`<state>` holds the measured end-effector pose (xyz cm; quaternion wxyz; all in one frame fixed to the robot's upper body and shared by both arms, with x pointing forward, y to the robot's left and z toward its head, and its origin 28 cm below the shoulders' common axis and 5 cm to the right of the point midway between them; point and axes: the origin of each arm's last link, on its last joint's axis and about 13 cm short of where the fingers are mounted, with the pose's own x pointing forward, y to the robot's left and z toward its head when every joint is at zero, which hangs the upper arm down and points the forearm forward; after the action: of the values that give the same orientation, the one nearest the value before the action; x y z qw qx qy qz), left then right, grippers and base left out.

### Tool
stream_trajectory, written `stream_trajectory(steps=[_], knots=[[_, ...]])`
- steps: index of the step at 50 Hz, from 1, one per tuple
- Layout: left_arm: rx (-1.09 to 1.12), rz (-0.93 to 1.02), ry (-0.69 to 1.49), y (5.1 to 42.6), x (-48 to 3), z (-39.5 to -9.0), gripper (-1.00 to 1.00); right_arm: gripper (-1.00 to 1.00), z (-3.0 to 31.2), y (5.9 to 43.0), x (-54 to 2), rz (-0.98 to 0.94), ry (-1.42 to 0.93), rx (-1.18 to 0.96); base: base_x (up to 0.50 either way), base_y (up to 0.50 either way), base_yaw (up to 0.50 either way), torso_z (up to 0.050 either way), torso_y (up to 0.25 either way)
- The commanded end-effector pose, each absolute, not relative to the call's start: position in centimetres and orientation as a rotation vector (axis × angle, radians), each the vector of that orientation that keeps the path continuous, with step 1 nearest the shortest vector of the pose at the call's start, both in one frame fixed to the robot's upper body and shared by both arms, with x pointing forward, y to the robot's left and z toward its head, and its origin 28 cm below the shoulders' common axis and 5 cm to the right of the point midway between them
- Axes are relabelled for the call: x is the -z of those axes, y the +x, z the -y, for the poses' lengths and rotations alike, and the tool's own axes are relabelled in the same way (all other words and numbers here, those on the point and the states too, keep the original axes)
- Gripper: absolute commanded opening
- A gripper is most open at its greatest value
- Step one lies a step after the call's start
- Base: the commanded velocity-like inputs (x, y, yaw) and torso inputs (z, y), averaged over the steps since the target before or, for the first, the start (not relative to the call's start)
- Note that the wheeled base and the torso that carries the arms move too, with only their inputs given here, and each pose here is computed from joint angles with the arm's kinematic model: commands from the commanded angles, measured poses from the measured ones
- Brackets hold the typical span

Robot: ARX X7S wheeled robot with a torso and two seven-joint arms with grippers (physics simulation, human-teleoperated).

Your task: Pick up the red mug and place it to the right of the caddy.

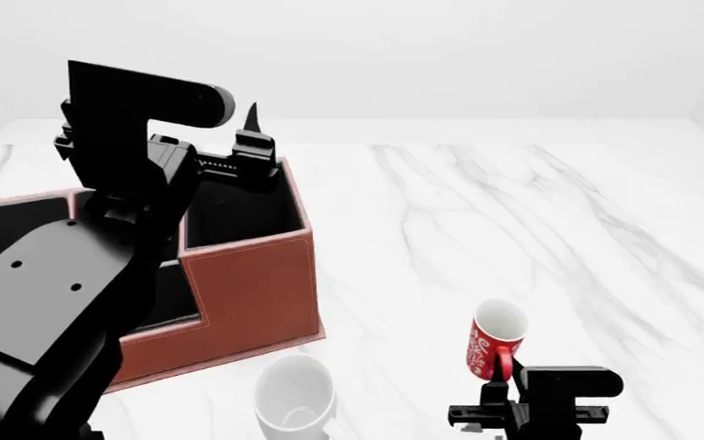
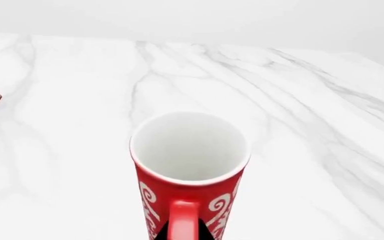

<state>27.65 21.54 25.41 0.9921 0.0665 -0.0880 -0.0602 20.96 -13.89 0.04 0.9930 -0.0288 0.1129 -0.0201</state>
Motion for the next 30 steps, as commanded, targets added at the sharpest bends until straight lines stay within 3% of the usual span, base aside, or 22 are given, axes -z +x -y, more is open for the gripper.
stream_trajectory(steps=[1,6,18,30], knots=[[0.115,0.182,0.107,27.9,-25.4,-21.7,1.00,-1.00,14.2,21.1,0.6,-0.230,-0.063,0.058,0.00,0.00,0.00,0.000,0.000],[0.114,0.182,0.106,27.8,-25.3,-21.7,1.00,-1.00,14.2,21.3,0.0,-0.207,-0.064,0.056,0.00,0.00,0.00,0.000,0.000],[0.109,0.185,0.101,28.0,-25.4,-21.8,1.00,-1.00,12.6,25.4,-9.8,0.070,-0.133,-0.061,0.00,0.00,0.00,0.000,0.000],[0.105,0.183,0.097,28.2,-25.5,-22.0,1.00,-1.00,8.7,31.7,-12.6,0.026,-0.136,-0.197,0.00,0.00,0.00,0.000,0.000]])
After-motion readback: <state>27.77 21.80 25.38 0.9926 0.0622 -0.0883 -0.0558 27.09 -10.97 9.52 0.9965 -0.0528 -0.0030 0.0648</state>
